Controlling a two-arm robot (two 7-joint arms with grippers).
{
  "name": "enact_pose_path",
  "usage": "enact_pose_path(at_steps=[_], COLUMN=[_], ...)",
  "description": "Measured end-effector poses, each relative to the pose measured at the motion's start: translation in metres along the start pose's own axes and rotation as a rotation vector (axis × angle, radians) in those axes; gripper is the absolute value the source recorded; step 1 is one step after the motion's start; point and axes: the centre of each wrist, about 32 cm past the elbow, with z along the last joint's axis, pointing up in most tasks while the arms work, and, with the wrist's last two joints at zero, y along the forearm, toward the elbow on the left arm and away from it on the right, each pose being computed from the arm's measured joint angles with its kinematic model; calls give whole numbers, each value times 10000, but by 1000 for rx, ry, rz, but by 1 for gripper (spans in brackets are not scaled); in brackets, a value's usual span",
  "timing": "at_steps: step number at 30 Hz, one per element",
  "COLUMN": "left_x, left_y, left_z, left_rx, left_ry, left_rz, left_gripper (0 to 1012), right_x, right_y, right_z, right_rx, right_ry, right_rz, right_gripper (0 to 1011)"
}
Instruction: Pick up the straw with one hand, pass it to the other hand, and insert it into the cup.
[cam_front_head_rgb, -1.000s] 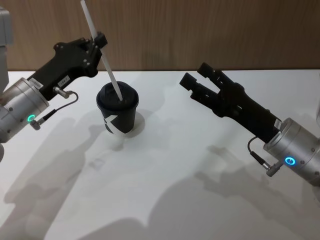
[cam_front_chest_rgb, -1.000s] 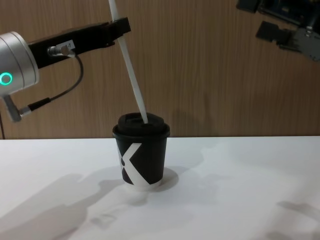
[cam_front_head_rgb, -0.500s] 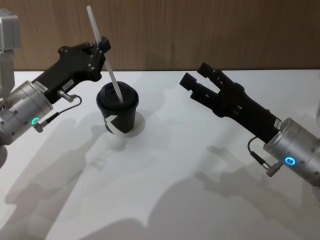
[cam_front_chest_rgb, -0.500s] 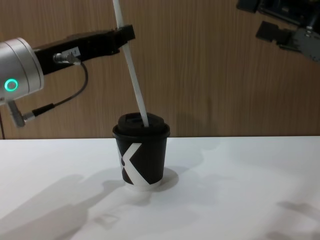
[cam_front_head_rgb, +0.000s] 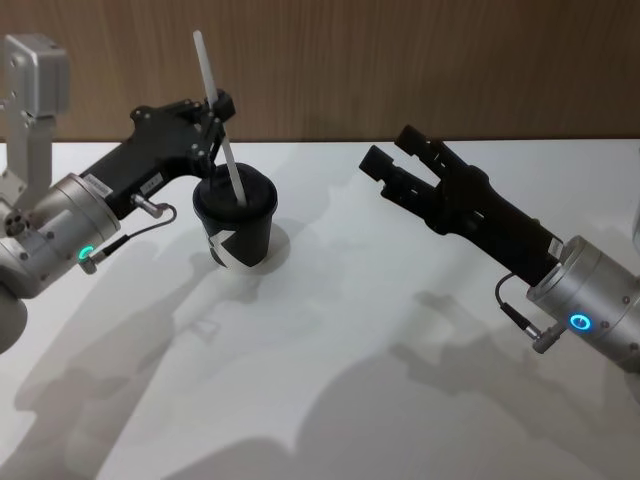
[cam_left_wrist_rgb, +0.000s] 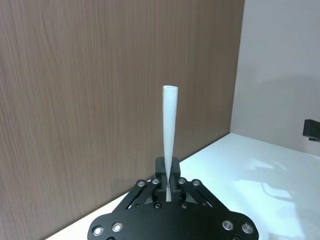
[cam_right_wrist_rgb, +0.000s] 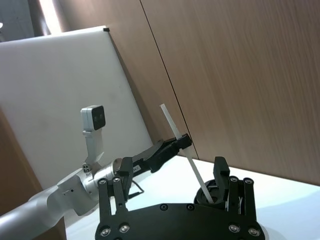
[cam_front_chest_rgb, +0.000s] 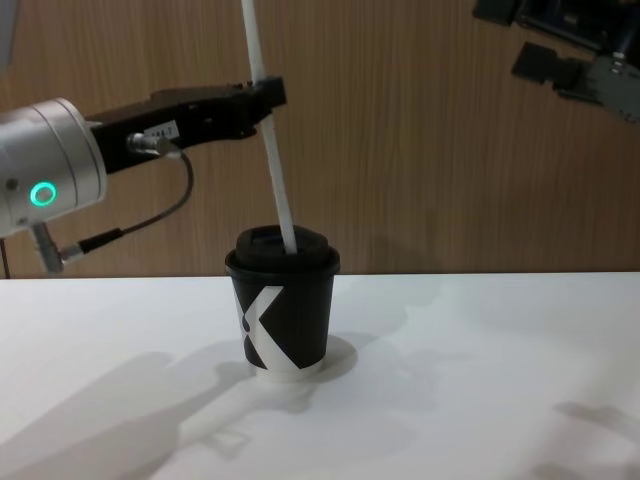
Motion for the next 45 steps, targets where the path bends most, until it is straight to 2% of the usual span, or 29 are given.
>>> enact_pose_path(at_steps=[4,12,23,25,26,27,30,34,41,43,45], left_x=[-23,-69,-189,-229,-243,-259,-347,-437,-610,-627,-675], left_y=[-11,-20,44,74,88,97,166,232,346,355,376], left_z=[-19,-47,-60,-61,-72,-64,-67,-70,-78,-79,-82], left_rx=[9,22,44,52,55,56,63,68,72,72,72], left_ry=[-11,-30,-65,-78,-79,-85,-101,-115,-133,-133,-136], left_rz=[3,10,31,42,46,52,76,102,166,169,187], left_gripper=[99,353,701,758,823,823,930,1000,1000,1000,1000], right_x=[0,0,0,0,0,0,0,0,0,0,0], right_y=[0,0,0,0,0,0,0,0,0,0,0], right_z=[0,0,0,0,0,0,0,0,0,0,0], right_rx=[0,0,0,0,0,0,0,0,0,0,0], right_ry=[0,0,0,0,0,0,0,0,0,0,0], right_rz=[0,0,0,0,0,0,0,0,0,0,0], right_gripper=[1001,1001,1001,1001,1001,1001,1001,1001,1001,1001,1001])
